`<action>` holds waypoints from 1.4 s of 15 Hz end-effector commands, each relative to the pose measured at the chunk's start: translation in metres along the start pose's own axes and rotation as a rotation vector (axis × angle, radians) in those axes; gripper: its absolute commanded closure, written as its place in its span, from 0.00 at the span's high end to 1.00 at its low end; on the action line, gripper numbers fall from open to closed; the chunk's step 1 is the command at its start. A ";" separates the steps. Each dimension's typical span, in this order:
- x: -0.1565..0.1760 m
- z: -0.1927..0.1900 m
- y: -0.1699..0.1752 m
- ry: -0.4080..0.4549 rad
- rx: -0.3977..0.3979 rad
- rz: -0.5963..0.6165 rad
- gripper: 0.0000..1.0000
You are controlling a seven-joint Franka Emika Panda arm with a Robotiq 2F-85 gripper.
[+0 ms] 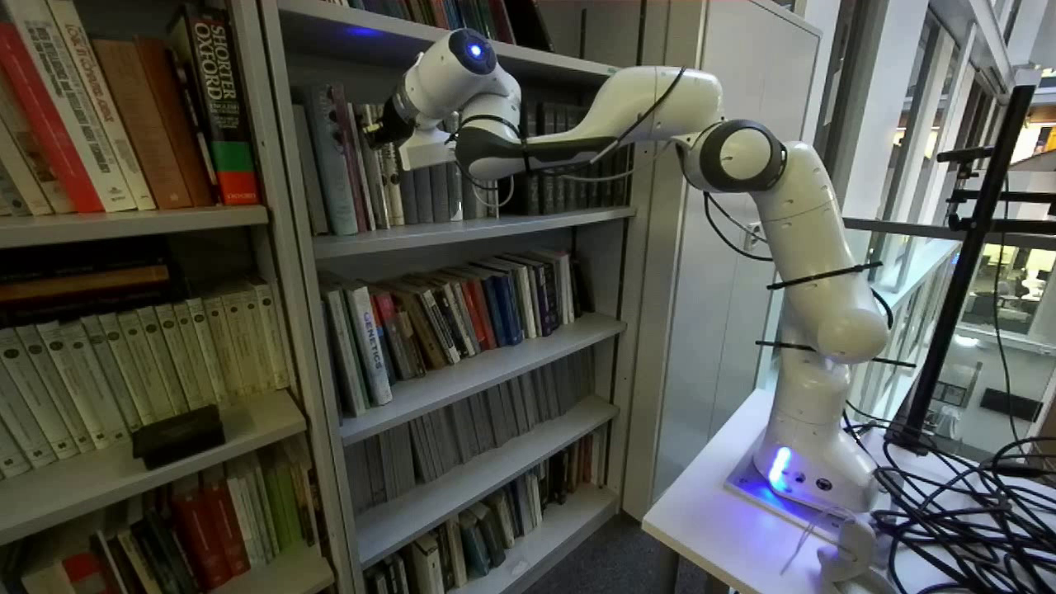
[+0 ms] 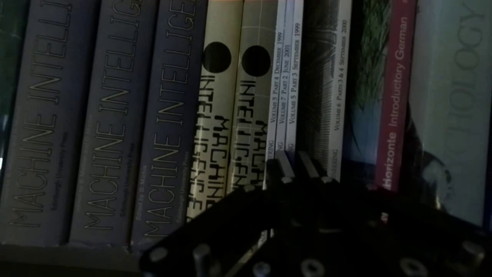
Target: Pick up two small books from the compartment of the book shelf and move them to the right.
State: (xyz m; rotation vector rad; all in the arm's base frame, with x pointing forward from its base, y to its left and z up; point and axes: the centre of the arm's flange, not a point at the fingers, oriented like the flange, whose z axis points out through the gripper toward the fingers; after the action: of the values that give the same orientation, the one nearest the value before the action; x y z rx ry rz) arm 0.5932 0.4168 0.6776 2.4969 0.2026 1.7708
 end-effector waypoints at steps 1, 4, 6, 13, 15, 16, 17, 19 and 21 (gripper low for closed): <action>-0.011 -0.014 0.023 0.002 -0.021 -0.007 0.02; -0.009 -0.019 0.027 0.007 -0.026 -0.004 0.02; -0.009 -0.022 0.029 0.009 -0.028 0.001 0.02; -0.011 -0.030 0.032 0.001 -0.029 0.005 0.02; -0.012 -0.031 0.033 -0.002 -0.029 0.002 0.02; -0.012 -0.032 0.033 -0.003 -0.028 0.000 0.02; -0.013 -0.031 0.032 -0.007 -0.024 -0.003 0.02; -0.013 -0.032 0.031 -0.012 -0.013 -0.009 0.34; -0.013 -0.031 0.033 -0.015 -0.019 -0.011 0.47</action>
State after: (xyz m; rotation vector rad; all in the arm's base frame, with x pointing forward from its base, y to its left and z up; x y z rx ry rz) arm 0.5738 0.4029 0.6793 2.5040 0.1905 1.7420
